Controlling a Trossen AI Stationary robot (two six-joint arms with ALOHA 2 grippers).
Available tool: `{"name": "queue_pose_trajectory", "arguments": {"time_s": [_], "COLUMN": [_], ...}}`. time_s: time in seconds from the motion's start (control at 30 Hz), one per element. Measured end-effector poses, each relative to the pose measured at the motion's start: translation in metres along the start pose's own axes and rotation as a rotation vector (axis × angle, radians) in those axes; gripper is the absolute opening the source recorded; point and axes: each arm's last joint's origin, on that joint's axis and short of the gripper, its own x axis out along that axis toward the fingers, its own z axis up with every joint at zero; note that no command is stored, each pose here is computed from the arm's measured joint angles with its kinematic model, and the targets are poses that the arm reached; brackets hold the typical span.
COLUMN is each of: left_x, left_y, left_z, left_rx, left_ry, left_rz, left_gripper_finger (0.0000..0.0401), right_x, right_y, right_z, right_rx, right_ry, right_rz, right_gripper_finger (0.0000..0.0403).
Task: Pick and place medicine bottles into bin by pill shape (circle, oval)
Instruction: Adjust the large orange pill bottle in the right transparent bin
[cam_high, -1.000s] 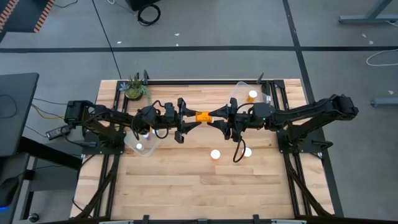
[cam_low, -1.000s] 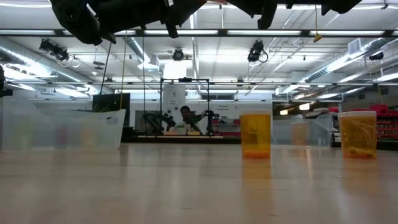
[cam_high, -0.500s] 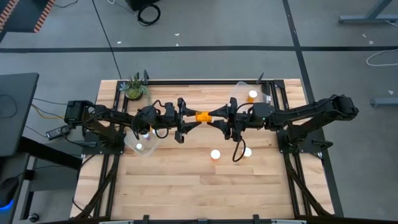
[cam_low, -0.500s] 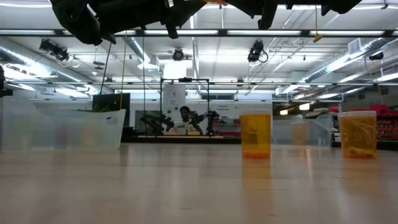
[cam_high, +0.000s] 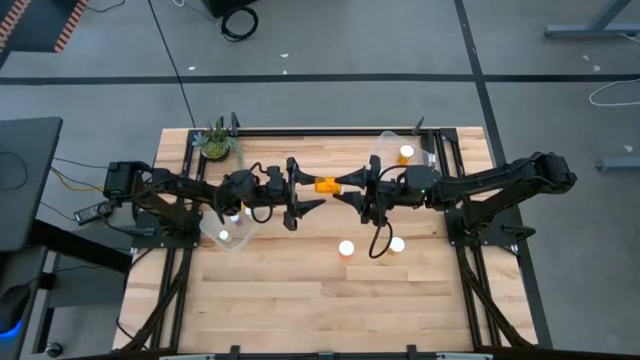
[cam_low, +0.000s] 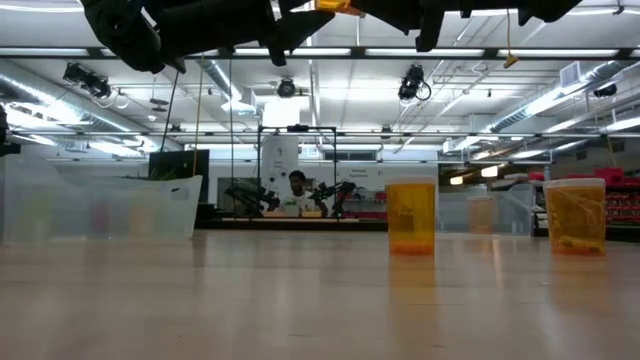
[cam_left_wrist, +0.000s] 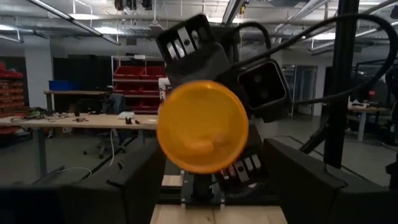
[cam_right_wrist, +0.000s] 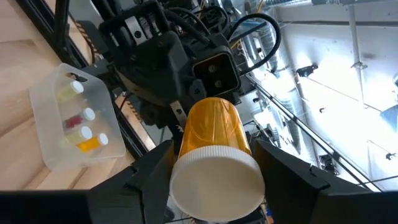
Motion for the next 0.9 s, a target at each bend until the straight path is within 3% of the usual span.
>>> {"name": "queue_pose_trajectory", "arguments": {"time_s": [0.33, 0.6, 0.9], "left_x": [-0.001, -0.007, -0.014], "left_y": [0.008, 0.016, 0.018], "left_z": [-0.012, -0.033, -0.048], "left_rx": [0.001, -0.008, -0.055], "left_ry": [0.126, 0.351, 0.526], "left_rz": [0.027, 0.064, 0.088], "left_gripper_finger": [0.0299, 0.0296, 0.0293], "right_x": [-0.001, -0.003, -0.007], "right_y": [-0.003, 0.003, 0.004], "right_z": [-0.001, -0.014, -0.057], "right_rx": [0.009, 0.037, 0.172], "right_ry": [0.060, 0.284, 0.584], "right_rz": [-0.038, -0.029, 0.002], "right_gripper_finger": [0.0222, 0.0226, 0.0224]}}
